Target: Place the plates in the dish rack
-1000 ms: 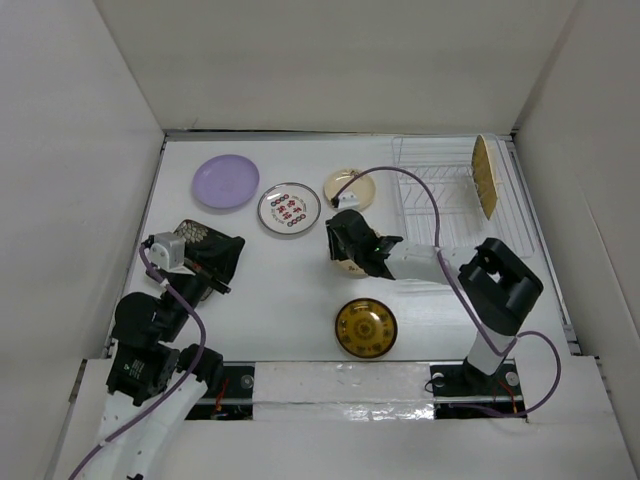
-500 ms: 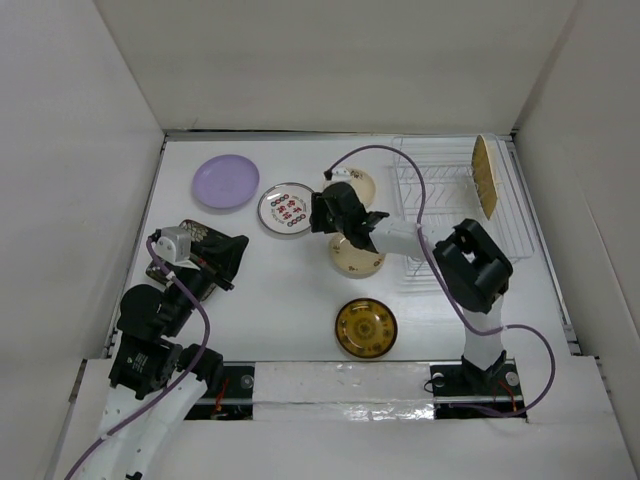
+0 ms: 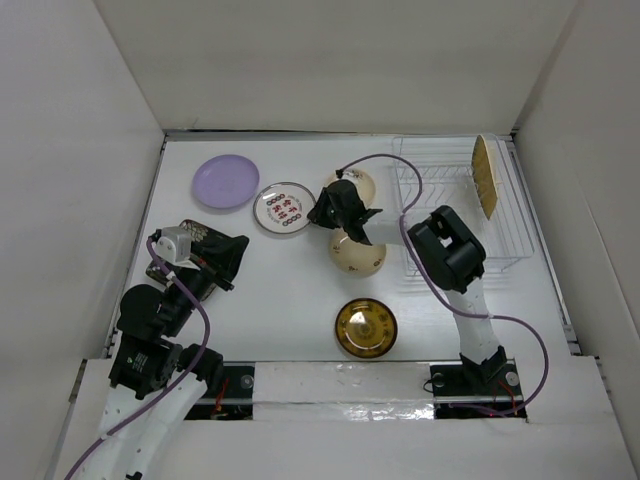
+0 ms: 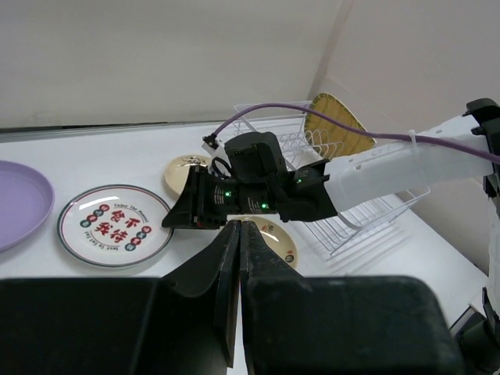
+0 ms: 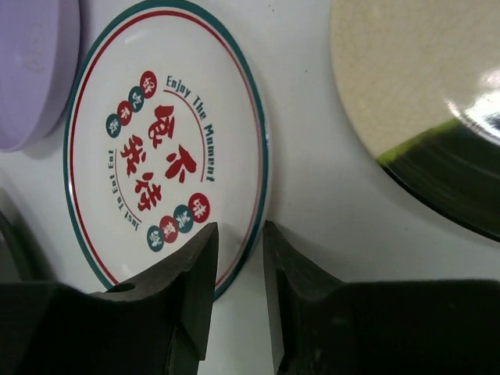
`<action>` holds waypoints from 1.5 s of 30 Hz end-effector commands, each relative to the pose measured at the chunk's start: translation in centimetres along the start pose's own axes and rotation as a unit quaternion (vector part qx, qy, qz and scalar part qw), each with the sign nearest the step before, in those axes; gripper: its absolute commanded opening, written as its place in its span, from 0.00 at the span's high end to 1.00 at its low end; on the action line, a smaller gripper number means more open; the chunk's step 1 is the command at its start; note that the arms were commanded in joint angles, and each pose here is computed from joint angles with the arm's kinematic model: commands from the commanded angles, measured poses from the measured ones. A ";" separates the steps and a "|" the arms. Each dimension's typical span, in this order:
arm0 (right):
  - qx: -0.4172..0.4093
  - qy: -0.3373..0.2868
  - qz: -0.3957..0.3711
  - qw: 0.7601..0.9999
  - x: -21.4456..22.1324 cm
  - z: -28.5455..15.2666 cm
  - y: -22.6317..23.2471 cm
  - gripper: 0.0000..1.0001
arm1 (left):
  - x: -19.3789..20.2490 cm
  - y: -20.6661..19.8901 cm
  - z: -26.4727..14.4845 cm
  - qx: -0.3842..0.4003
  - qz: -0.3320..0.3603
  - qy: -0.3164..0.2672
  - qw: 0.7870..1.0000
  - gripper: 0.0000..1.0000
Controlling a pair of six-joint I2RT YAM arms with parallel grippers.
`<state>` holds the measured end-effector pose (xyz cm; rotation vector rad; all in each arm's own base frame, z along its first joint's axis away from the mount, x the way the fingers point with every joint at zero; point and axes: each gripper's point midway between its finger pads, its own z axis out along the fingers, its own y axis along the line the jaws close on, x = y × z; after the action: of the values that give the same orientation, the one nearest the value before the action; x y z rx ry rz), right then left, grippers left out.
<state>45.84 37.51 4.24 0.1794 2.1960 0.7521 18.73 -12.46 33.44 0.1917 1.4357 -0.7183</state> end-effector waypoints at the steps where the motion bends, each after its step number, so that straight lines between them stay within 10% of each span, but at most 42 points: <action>1: -0.057 -0.004 0.058 0.997 -0.3 0.4 2.1 0.72 | -1.0 -0.5 0.0 0.012 0.008 -0.017 1.000 1.00; 4: -0.061 -0.016 0.067 0.996 -0.8 -0.5 2.3 1.00 | -1.0 -0.6 -0.1 0.014 0.008 -0.017 1.000 1.00; 14: -0.127 -0.180 0.036 0.975 -11.5 -12.5 6.1 1.00 | -1.5 -0.9 -0.5 0.021 0.011 -0.030 0.999 0.99; 20: 0.006 -0.284 -0.029 0.958 -19.3 -20.7 -1.9 1.00 | -2.7 -1.6 -1.6 0.032 0.017 -0.057 0.998 0.98; 30: 0.322 -0.443 -0.140 0.825 -29.6 -36.6 -12.6 1.00 | -4.6 -3.0 -4.0 0.053 0.023 -0.104 0.993 0.96; 45: 0.546 -0.294 -0.409 0.670 -32.2 -35.1 -15.5 1.00 | -5.7 -3.8 -5.7 0.072 0.022 -0.131 0.988 0.95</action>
<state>44.25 -2.26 28.04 -0.0303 1.6602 -0.9315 12.94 -11.02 37.49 0.2281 1.1939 -0.7831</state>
